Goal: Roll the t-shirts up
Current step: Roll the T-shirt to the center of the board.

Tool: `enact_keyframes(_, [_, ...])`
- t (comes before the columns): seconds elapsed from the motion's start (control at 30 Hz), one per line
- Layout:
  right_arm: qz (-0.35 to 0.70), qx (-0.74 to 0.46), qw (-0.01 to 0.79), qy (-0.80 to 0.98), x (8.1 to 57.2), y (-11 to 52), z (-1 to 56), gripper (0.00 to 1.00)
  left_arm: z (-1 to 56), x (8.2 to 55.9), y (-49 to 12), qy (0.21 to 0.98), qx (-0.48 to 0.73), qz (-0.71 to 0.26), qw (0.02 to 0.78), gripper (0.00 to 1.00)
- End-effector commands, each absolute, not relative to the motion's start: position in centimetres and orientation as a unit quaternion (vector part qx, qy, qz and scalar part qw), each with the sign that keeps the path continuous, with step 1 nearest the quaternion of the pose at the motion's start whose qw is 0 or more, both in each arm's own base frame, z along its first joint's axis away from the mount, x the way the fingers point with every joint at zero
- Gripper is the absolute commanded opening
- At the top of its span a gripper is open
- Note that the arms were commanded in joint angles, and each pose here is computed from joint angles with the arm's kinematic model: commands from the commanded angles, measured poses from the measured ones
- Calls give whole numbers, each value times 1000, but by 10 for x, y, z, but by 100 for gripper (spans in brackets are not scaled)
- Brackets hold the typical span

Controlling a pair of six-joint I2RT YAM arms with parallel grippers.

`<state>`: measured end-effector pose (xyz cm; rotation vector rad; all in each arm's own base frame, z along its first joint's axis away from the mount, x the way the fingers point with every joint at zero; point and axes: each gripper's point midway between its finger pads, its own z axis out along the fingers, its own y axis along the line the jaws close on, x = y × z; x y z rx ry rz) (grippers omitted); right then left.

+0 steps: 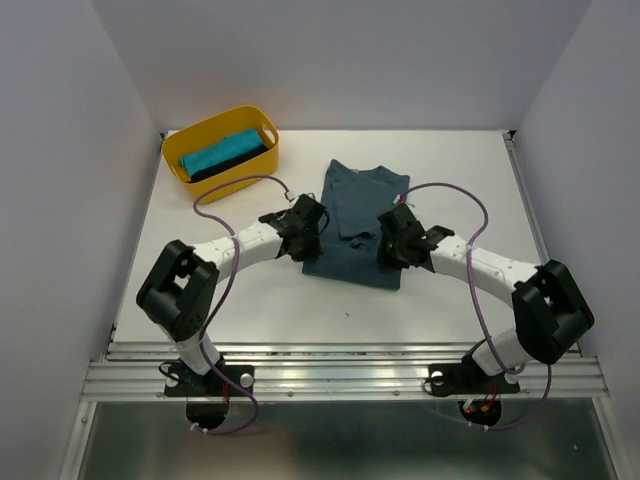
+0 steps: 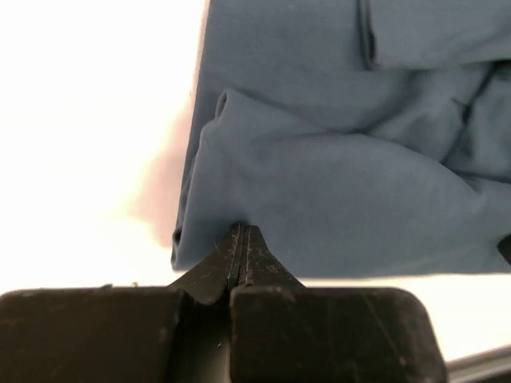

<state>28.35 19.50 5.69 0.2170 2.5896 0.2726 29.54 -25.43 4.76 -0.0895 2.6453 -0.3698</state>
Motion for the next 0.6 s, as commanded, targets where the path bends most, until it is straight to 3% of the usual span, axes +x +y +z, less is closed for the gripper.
enact_keyframes(0.0, [178,74,307,932,292,231,112,1,109,302,-252,945,-19,-156,287,0])
enact_keyframes(0.17, [194,73,301,931,298,247,108,1,115,305,-255,943,-25,-161,291,0])
enact_keyframes(0.43, [128,69,263,954,310,245,45,1,85,303,-243,952,-30,-123,279,0])
enact_keyframes(0.57, [144,67,284,946,311,245,70,1,84,299,-240,950,-32,-127,283,0])
